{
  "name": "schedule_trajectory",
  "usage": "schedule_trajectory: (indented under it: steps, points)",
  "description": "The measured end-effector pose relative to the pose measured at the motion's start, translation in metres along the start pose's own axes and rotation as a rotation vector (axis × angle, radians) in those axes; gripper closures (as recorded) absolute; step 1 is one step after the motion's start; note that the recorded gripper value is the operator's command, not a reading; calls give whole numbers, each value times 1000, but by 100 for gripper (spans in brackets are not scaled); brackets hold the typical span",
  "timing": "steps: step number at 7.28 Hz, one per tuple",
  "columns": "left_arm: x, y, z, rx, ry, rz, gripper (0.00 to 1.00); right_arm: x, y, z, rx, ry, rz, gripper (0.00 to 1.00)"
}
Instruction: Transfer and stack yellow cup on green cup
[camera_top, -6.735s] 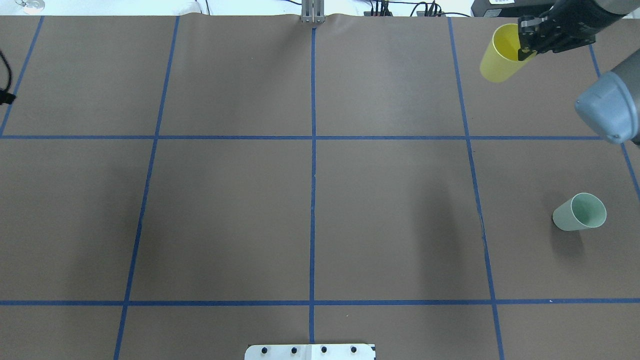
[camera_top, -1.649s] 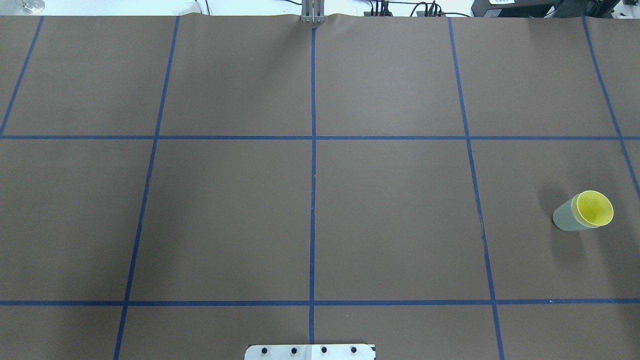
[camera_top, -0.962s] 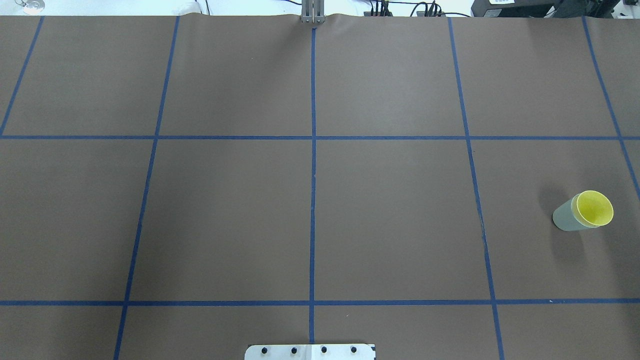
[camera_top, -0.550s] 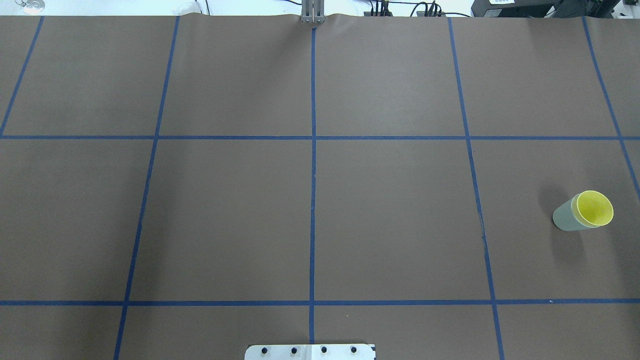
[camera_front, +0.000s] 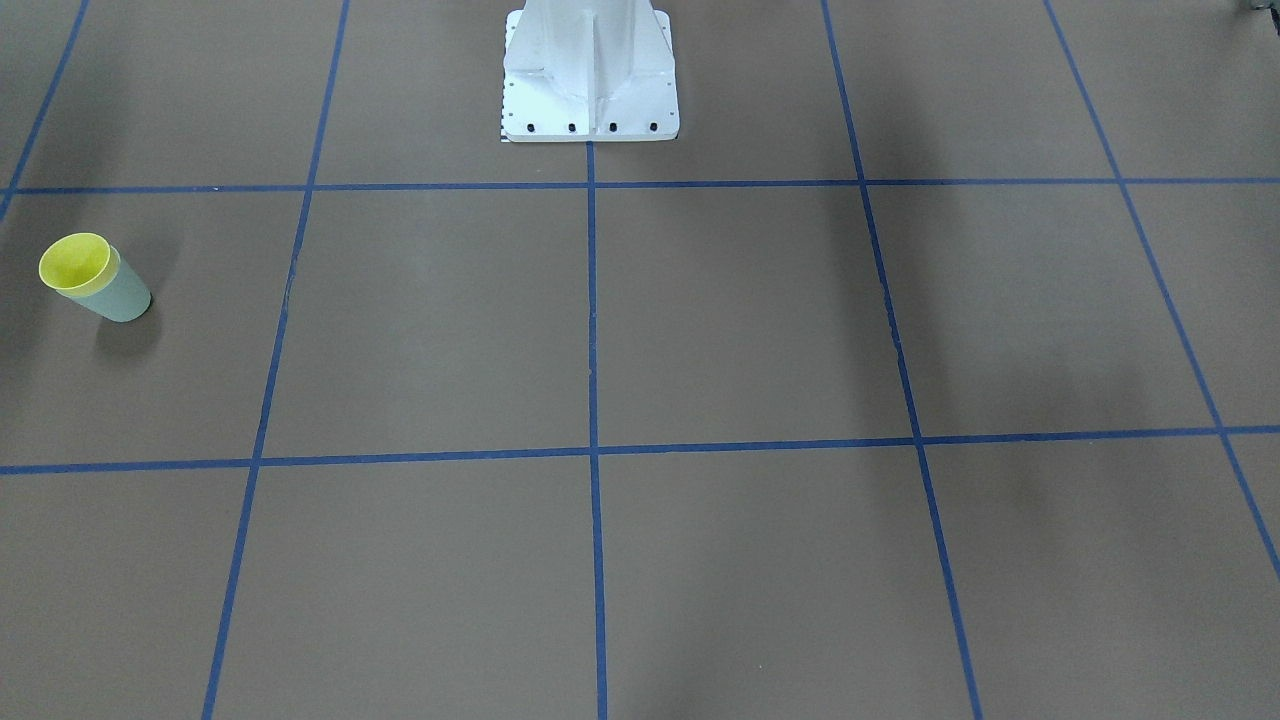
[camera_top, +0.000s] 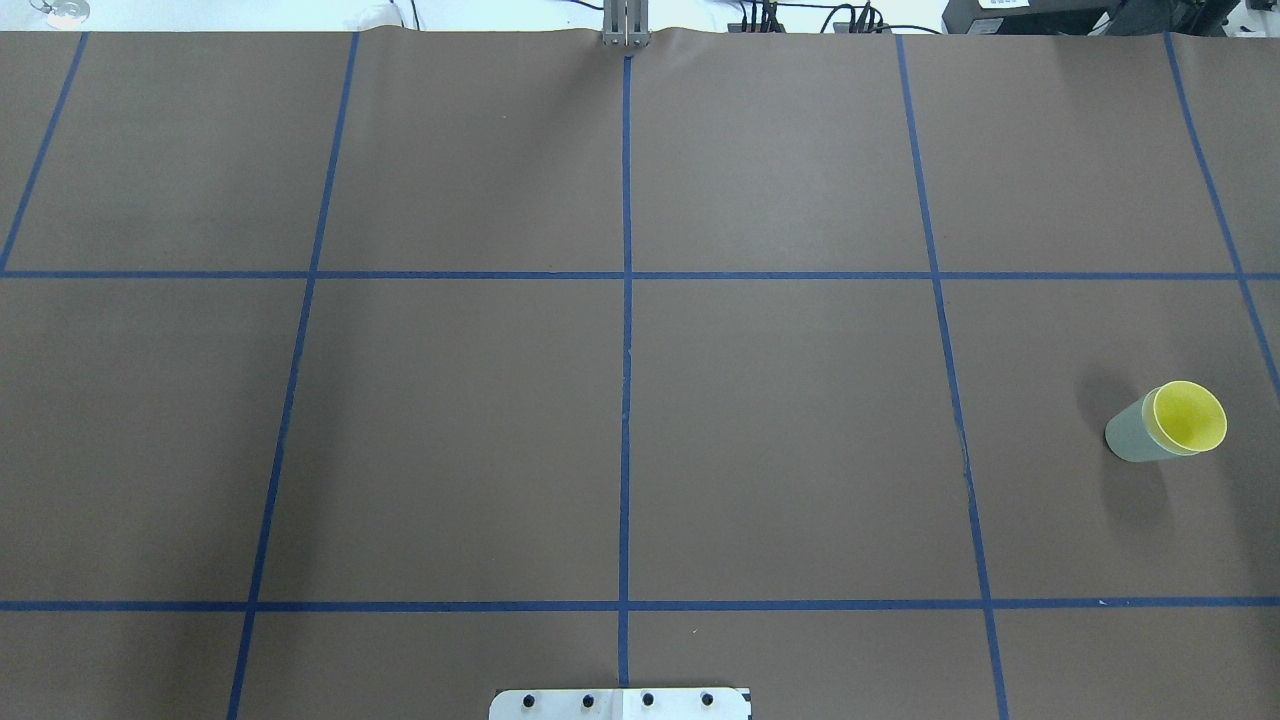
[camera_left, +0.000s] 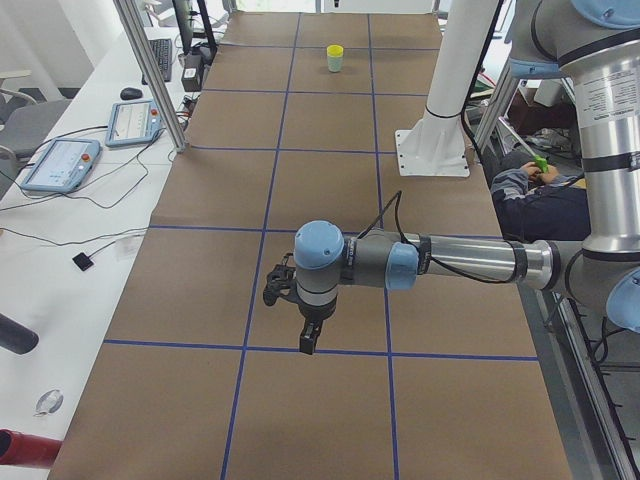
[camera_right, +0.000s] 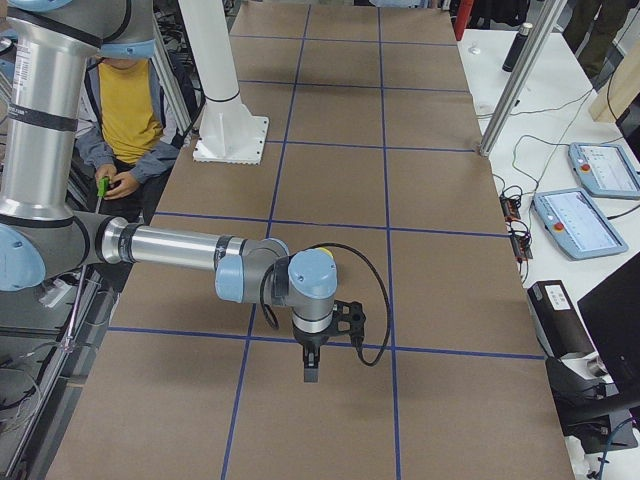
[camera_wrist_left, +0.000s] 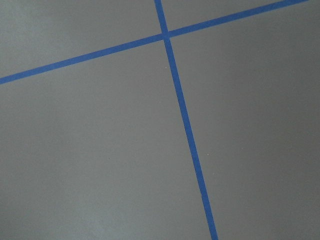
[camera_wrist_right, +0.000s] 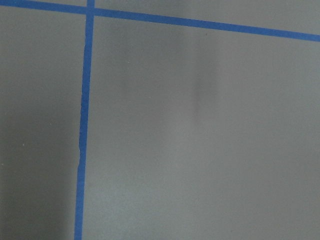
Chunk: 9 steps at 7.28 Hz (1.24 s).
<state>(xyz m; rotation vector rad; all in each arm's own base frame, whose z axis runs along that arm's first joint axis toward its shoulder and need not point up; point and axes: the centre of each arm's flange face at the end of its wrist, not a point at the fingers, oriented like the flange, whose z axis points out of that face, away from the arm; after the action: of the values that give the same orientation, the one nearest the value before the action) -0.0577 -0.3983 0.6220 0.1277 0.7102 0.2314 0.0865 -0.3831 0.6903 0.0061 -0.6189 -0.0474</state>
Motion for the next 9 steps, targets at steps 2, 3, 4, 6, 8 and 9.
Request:
schedule_trajectory:
  steps: [2,3,4,6,8,9]
  points:
    - [-1,0,1,-2,0,-2,0,1,1,2,-4,0,2,0]
    - [-1,1,2,-3,0,-2,0,1,1,2,-4,0,3,0]
    - [-1,1,2,-4,0,-3,0,1,1,3,-5,0,3,0]
    - [-1,2,2,-5,0,-3,0,2,1,4,-7,-1,4,0]
    - [-3,5,3,-8,0,-9,0,2,1,3,-7,-1,5,0]
    - [-3,8,4,-11,1,-12,0,2,1,4,-7,-1,5,0]
